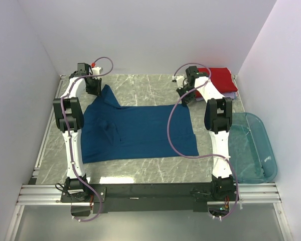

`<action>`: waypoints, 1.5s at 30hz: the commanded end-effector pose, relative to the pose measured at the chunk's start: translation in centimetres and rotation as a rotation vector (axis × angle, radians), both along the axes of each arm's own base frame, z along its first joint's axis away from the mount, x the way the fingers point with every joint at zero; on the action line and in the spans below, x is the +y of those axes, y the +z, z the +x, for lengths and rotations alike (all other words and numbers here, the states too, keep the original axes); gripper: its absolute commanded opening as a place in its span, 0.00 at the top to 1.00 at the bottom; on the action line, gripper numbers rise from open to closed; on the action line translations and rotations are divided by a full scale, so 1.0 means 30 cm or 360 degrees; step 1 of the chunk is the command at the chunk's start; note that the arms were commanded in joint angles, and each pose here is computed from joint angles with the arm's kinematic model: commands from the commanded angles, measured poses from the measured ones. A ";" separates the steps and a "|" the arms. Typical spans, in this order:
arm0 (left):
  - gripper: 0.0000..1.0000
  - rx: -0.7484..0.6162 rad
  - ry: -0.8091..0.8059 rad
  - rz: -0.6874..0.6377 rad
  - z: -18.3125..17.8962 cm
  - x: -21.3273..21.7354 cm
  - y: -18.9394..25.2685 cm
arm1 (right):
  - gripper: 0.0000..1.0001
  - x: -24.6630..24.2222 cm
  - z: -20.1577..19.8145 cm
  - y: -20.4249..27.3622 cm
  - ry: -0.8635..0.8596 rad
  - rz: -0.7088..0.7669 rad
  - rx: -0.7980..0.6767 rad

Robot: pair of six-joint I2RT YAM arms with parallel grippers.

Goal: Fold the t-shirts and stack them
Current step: Fold the tshirt

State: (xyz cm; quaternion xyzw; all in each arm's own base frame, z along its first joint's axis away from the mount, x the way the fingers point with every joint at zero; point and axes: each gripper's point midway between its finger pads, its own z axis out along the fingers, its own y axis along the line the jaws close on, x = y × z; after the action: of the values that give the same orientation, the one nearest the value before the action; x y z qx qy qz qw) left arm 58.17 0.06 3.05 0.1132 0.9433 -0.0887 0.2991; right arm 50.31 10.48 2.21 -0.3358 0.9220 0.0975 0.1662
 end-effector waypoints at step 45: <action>1.00 -0.0266 -0.0305 -0.0137 -0.368 0.041 0.472 | 1.00 -0.065 -0.125 0.295 0.0098 0.0044 -0.0174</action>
State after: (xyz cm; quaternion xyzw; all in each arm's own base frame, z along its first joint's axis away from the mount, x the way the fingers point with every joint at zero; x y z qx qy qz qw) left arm 48.14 1.46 13.01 0.1710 0.9156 -0.1515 0.3309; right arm 46.58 9.16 6.55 -0.3558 0.9121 0.1064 0.1738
